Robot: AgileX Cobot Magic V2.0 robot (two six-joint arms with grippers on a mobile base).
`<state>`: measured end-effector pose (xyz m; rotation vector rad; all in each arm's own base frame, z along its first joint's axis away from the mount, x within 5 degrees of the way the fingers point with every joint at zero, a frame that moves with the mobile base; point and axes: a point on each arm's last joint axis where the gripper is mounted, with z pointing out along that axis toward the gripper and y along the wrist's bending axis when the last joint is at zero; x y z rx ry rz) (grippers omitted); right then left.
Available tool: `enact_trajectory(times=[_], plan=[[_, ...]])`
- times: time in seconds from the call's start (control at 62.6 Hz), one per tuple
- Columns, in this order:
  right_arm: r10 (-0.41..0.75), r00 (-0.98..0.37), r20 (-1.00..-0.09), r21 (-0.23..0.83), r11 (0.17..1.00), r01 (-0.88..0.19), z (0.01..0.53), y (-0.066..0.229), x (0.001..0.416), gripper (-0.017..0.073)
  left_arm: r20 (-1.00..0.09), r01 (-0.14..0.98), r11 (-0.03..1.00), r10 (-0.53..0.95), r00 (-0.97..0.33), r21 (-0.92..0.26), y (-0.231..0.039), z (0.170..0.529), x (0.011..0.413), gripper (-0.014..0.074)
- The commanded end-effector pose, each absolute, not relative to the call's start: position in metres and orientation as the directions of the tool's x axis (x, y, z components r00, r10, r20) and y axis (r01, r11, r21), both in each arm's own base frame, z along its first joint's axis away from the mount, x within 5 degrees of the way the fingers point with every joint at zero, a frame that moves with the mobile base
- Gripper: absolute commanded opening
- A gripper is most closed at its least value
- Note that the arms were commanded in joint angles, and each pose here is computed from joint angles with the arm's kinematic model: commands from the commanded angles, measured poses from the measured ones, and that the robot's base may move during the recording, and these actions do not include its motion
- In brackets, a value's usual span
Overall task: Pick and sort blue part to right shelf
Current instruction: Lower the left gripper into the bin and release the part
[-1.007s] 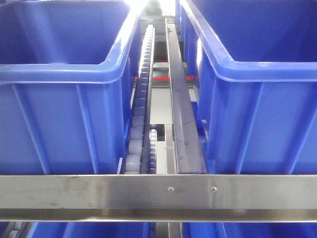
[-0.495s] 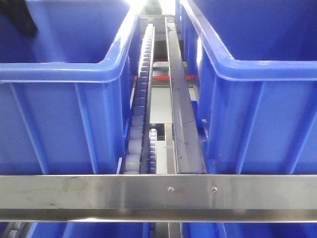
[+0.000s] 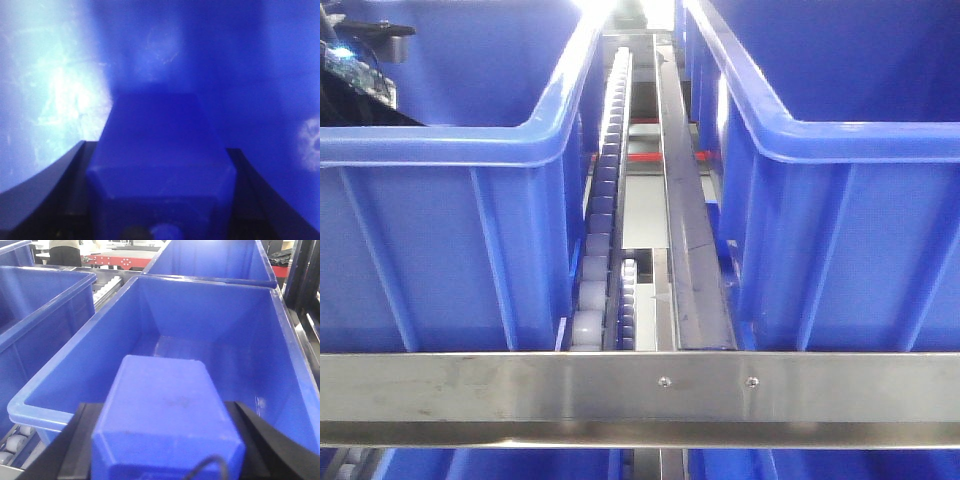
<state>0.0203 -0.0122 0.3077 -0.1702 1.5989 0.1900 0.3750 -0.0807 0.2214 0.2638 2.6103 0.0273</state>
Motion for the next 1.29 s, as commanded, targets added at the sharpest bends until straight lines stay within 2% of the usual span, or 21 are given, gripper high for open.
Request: enact_trajectory(times=[0.0, 0.16, 0.208, 0.288, 0.415, 0.543, 0.703, 0.831, 1.087, 1.278], plan=[[0.006, 0.068, -0.998, -0.011, 0.97, -0.243, 0.324, -0.011, 0.019, 0.0144, -0.609, 0.173, 0.983, 0.171, -0.775, 0.056, -0.082, 0.255, 0.379, 0.0415], [0.006, 0.068, -0.998, -0.011, 0.97, -0.243, 0.324, -0.011, 0.019, 0.0144, -0.624, 0.167, 0.985, 0.157, -0.766, 0.043, -0.083, 0.262, 0.381, 0.0673], [0.006, 0.067, -0.998, -0.011, 0.97, -0.243, 0.324, -0.011, 0.019, 0.0144, -0.622, 0.165, 0.985, 0.156, -0.767, 0.044, -0.083, 0.265, 0.382, 0.0707], [0.005, 0.066, -0.998, -0.011, 0.97, -0.242, 0.324, -0.011, 0.019, 0.0144, -0.608, 0.16, 0.986, 0.157, -0.778, 0.049, -0.083, 0.273, 0.382, 0.0706], [0.005, 0.066, -0.998, -0.011, 0.97, -0.242, 0.324, -0.011, 0.019, 0.0144, -0.607, 0.15, 0.987, 0.151, -0.78, 0.052, -0.081, 0.293, 0.378, 0.0625], [0.004, 0.063, -0.998, -0.011, 0.97, -0.241, 0.323, -0.011, 0.019, 0.0144, -0.66, 0.147, 0.988, 0.138, -0.739, 0.042, -0.077, 0.324, 0.358, 0.0457], [0.004, 0.062, -0.998, -0.011, 0.971, -0.241, 0.323, -0.011, 0.019, 0.0144, -0.737, 0.146, 0.989, 0.121, -0.665, 0.031, -0.066, 0.357, 0.311, 0.0237], [0.003, 0.06, -0.998, -0.011, 0.97, -0.241, 0.323, -0.011, 0.02, 0.0144, -0.808, 0.153, 0.988, 0.107, -0.58, 0.021, -0.057, 0.37, 0.269, 0.012], [0.002, 0.058, -0.998, -0.012, 0.97, -0.241, 0.323, -0.011, 0.02, 0.0144, -0.917, 0.169, 0.985, 0.082, -0.391, 0.017, -0.038, 0.37, 0.185, 0.0125], [0.0, 0.058, -0.998, -0.014, 0.969, -0.247, 0.324, -0.009, 0.023, 0.0144, -0.982, 0.184, 0.983, 0.039, -0.185, 0.004, -0.026, 0.366, 0.126, 0.0125]])
